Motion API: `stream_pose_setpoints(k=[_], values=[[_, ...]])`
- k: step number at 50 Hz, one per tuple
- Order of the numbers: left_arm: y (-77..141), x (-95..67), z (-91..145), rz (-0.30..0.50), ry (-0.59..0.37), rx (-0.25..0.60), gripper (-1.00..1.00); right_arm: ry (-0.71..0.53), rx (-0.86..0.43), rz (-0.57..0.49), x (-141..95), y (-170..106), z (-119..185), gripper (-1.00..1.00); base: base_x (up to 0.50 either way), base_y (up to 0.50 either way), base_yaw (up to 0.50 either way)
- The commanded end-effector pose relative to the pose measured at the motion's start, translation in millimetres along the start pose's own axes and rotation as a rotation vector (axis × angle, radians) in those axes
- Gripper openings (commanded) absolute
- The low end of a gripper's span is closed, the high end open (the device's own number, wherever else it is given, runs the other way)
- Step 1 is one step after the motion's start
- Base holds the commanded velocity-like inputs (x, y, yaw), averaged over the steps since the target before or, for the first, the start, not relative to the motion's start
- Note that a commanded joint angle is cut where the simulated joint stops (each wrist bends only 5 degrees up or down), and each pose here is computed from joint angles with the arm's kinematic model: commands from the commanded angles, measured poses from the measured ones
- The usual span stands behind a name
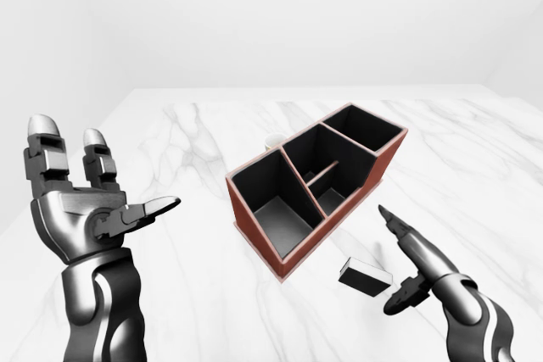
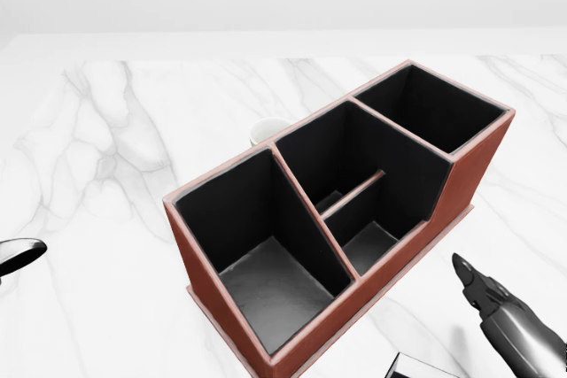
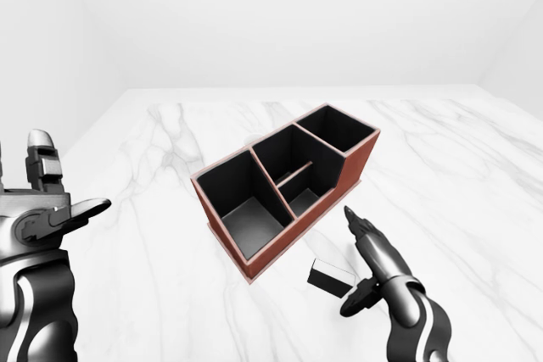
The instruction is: Pick up the book and place it in the left compartment of the caddy.
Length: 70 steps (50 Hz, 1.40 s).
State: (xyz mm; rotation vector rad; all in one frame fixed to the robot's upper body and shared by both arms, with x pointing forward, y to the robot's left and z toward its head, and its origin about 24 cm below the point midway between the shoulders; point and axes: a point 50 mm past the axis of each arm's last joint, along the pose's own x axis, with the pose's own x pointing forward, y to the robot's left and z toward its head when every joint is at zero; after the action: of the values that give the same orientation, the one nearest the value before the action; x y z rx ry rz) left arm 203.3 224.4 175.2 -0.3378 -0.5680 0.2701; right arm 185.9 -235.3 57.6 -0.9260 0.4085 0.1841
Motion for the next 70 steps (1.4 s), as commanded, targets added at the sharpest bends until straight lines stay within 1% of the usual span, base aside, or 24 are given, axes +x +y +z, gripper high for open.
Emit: stream_pose_setpoints(k=[1,10,35,54,70], values=[[4.7,2.8,-16.2,0.041,0.059,0.008,1.0,0.011,0.009,0.045,11.5,6.6,-3.2,1.0,0.0,0.0,0.0],[4.6,3.0,-14.8,0.041,0.053,0.006,1.0,0.003,0.0,0.057,16.7,5.2,-1.8,1.0,0.0,0.0,0.0],[4.9,2.8,-13.4,0.042,0.048,0.005,1.0,0.004,0.029,0.107,32.1,19.7,-6.2,1.0,0.0,0.0,0.0],[5.2,2.9,-13.4,0.044,0.048,0.004,1.0,0.035,0.039,0.149,34.2,34.6,-14.3,1.0,0.0,0.0,0.0],[5.2,2.9,-12.9,0.045,0.046,0.004,1.0,0.039,0.027,0.169,34.2,36.6,-14.3,1.0,0.0,0.0,0.0]])
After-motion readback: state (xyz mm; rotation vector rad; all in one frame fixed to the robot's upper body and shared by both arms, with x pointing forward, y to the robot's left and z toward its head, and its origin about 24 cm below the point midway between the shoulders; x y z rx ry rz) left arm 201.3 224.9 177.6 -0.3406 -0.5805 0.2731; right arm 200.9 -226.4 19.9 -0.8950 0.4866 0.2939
